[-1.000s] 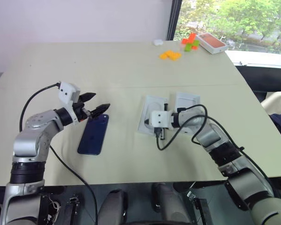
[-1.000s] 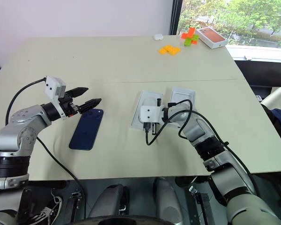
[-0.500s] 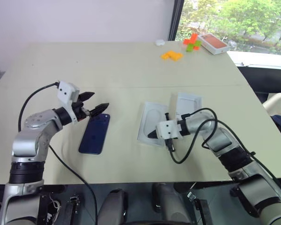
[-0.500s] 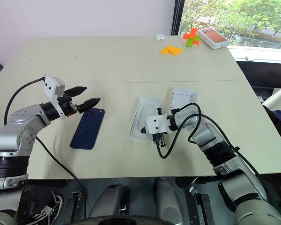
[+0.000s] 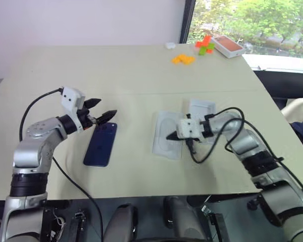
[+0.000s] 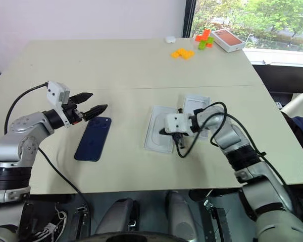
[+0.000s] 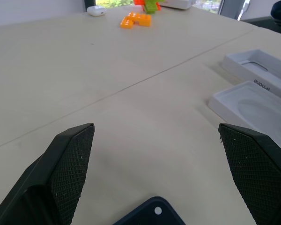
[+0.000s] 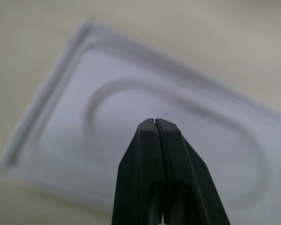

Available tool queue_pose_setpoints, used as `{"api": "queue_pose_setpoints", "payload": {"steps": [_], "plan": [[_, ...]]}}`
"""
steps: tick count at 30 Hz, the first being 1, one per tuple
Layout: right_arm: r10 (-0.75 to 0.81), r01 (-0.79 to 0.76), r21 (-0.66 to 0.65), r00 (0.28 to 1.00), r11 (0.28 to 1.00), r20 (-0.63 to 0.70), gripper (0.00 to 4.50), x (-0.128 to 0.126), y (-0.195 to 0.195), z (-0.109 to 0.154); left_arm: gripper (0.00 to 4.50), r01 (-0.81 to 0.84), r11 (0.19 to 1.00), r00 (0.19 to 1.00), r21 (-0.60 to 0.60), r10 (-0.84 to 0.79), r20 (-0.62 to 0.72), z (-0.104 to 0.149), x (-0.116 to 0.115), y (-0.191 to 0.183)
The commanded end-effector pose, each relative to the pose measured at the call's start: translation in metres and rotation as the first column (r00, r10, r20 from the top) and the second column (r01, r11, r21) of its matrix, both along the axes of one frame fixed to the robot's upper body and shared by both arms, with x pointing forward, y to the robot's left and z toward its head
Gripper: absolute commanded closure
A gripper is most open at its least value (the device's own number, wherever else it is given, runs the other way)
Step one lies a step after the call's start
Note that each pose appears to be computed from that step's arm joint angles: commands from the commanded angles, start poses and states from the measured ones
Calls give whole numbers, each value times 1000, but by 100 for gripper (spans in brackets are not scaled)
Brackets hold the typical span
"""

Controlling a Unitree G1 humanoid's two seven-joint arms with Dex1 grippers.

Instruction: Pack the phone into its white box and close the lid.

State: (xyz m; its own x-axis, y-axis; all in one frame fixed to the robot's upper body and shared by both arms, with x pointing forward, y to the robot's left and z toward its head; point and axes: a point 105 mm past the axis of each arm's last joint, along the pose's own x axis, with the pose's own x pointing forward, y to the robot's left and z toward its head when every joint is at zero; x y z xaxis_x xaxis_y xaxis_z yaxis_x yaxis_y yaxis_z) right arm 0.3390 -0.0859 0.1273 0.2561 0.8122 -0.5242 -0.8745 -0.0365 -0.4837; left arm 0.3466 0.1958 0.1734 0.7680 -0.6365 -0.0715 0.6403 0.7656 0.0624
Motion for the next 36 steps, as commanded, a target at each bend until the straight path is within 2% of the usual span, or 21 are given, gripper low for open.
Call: {"api": "queue_pose_setpoints", "payload": {"steps": [1,4,7,10,13,17,19,23,27,28,36], "plan": [[-106,90,197,992,976,71,446,19,16,46,0,-14,1000,999,-16,14,29,14,0,5],[-152,125,265,985,956,82,446,23,21,59,0,-18,997,997,-73,13,-71,10,-5,13],[-154,123,243,982,962,112,446,21,27,56,0,-39,993,981,-115,16,-192,7,-14,25],[-118,84,212,981,974,154,446,13,41,49,0,-80,991,974,-109,54,-222,9,-19,42],[-142,105,178,967,978,211,446,18,57,37,0,-172,963,874,-209,51,-484,-6,-36,65],[-86,56,121,962,991,259,446,11,79,27,0,-205,966,758,-159,54,-650,-24,-59,79],[-56,30,108,968,994,246,446,6,88,22,0,-223,958,728,-178,42,-684,-27,-61,83],[16,-20,63,998,998,64,446,-12,105,6,0,-242,952,643,-187,13,-766,-40,-60,81],[18,-15,81,999,997,-28,446,-14,120,2,0,-247,942,620,-228,-27,-784,-47,-50,72],[17,-13,71,998,997,-65,446,-16,124,-4,0,-235,950,591,-205,-28,-806,-55,-51,69],[-33,30,-34,993,999,-109,446,-11,150,-19,0,-215,953,553,-211,-59,-831,-65,-45,54]]}}
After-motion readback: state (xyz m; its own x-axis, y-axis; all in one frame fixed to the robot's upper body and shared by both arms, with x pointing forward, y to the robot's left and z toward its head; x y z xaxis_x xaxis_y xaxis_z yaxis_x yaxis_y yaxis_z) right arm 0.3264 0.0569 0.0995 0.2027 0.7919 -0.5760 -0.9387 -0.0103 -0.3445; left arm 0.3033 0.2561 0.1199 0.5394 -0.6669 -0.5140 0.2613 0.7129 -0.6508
